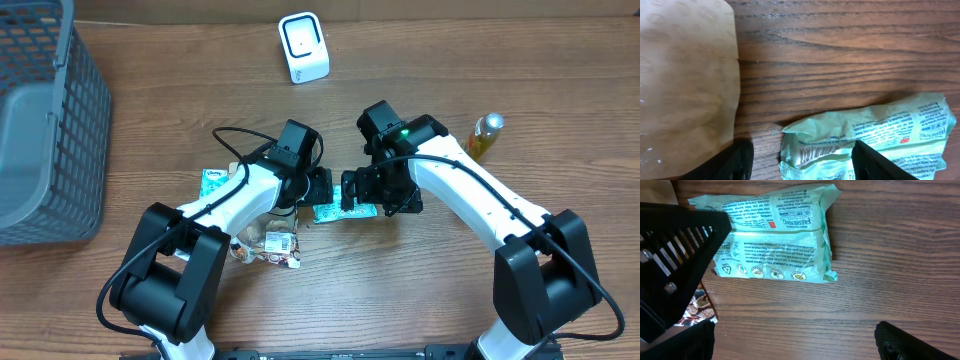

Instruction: Scan the item barcode

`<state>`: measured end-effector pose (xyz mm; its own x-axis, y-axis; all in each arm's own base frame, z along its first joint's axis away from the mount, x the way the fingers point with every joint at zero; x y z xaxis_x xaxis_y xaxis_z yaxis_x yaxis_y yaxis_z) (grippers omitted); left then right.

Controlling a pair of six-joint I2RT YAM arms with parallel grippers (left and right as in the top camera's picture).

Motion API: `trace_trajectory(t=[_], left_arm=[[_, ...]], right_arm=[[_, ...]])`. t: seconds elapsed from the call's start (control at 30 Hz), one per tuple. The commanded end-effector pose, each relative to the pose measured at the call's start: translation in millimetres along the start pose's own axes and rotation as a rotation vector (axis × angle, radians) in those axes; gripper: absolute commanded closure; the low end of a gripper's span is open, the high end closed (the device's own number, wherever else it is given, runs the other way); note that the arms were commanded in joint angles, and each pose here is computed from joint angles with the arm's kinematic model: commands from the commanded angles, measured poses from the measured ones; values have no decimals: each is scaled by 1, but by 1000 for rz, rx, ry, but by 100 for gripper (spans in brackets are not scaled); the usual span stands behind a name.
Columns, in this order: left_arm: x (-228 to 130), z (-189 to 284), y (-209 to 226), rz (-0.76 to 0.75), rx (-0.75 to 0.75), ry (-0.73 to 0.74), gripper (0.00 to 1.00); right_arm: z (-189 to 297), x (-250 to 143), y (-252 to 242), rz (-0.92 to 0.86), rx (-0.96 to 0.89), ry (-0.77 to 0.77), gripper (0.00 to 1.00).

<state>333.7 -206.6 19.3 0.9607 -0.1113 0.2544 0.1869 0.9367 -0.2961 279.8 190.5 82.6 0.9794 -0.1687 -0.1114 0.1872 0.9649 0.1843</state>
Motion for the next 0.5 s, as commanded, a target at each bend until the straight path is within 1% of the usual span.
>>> trace_trajectory(t=[0.0,0.47], left_arm=[[-3,3,14,0,65,-8,32],[-3,3,15,4,73,-10,30]], right_arm=[[10,3,6,18,28,-29,0],[10,3,7,18,29,-30,0]])
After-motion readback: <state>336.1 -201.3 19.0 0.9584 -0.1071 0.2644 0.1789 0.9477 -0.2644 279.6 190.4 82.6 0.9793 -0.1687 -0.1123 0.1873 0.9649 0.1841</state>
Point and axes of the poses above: each gripper's point midway between its finger pads, its own z axis back along the fingers, its own y axis along the line the jaws close on, x = y × z, the point moved 1 cm from there along z, back along the fingers, and after that the axes turned 11 degrees about -z, right-handed, at the moved point
